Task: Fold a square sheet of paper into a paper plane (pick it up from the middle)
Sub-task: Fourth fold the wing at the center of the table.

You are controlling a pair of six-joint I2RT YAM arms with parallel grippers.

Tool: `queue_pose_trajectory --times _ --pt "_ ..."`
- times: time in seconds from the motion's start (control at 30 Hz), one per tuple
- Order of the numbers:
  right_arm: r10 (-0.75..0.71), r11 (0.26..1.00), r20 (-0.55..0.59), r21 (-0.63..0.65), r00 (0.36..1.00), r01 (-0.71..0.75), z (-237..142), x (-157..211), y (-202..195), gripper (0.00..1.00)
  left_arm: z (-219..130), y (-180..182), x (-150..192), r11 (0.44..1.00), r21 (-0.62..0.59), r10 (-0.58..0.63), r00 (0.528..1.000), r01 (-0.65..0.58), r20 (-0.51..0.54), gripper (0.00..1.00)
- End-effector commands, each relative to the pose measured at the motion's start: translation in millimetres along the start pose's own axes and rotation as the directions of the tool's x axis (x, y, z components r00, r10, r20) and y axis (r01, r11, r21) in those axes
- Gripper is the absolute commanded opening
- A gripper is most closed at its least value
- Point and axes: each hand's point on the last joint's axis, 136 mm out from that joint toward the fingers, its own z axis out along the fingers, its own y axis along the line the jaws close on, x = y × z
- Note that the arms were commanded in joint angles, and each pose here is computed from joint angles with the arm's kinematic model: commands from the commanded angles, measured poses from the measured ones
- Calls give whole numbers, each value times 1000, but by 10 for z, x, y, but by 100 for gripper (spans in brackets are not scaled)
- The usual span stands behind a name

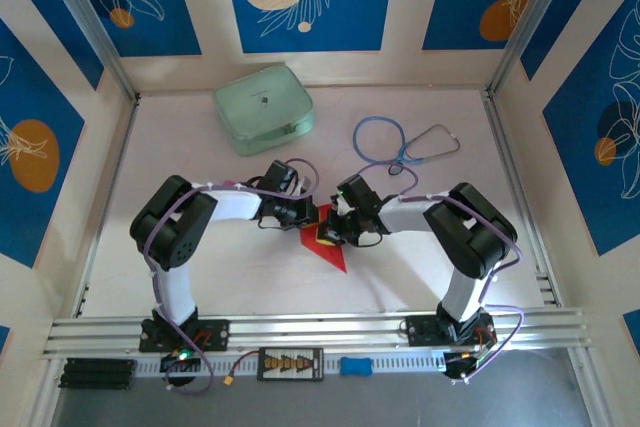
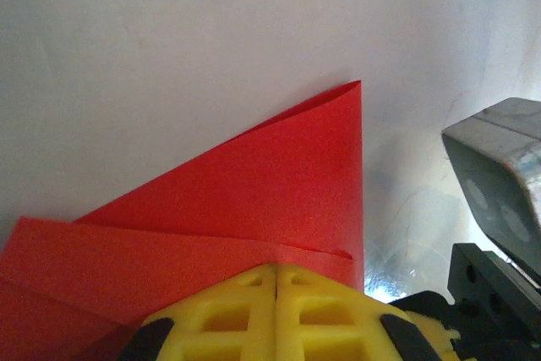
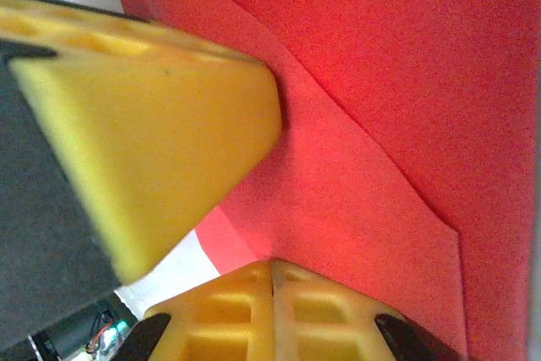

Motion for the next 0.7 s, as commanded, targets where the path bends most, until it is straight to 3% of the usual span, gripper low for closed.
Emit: queue_pose_trajectory --times 0.0,0.23,0.5,0.67 --pt "60 997 -41 57 997 -58 87 195 -277 2 36 325 129 995 -93 -46 998 43 -37 6" --pt "34 999 -9 4 999 -34 -101 180 -133 2 31 360 102 994 -97 -58 998 55 -32 6" --pt "86 996 -42 7 995 -86 -67 408 -427 3 32 397 109 992 -104 -68 997 64 -33 5" --pt "72 997 -28 -8 997 -72 -177 453 -405 3 34 396 99 992 -104 -71 997 67 -34 5"
